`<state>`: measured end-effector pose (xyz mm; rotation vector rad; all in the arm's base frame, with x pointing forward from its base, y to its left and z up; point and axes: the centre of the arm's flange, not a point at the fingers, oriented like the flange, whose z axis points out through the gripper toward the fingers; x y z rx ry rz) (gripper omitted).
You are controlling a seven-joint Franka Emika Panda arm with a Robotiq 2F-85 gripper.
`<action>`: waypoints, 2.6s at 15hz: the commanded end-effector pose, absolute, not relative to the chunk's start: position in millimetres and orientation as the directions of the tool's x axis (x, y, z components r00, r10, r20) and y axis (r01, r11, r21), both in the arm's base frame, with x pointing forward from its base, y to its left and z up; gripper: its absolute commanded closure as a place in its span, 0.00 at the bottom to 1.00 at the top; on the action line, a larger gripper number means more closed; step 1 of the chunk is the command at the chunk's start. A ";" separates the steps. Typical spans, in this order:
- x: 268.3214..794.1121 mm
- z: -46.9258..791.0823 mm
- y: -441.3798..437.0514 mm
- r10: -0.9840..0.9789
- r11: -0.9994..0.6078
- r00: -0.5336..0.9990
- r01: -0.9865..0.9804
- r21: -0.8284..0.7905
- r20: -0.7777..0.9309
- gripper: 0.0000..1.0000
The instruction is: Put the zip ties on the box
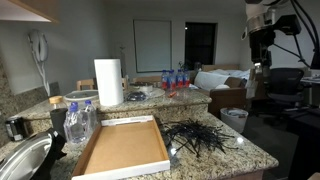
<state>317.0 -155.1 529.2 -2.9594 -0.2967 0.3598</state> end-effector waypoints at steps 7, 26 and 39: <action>317.0 529.2 -155.1 0.212 -0.970 0.952 0.177 -0.167 -0.222 0.00; 326.8 533.9 -152.6 0.181 -0.976 0.966 0.154 -0.153 -0.185 0.00; 487.4 505.9 -83.2 0.232 -0.972 0.972 0.230 0.043 0.044 0.00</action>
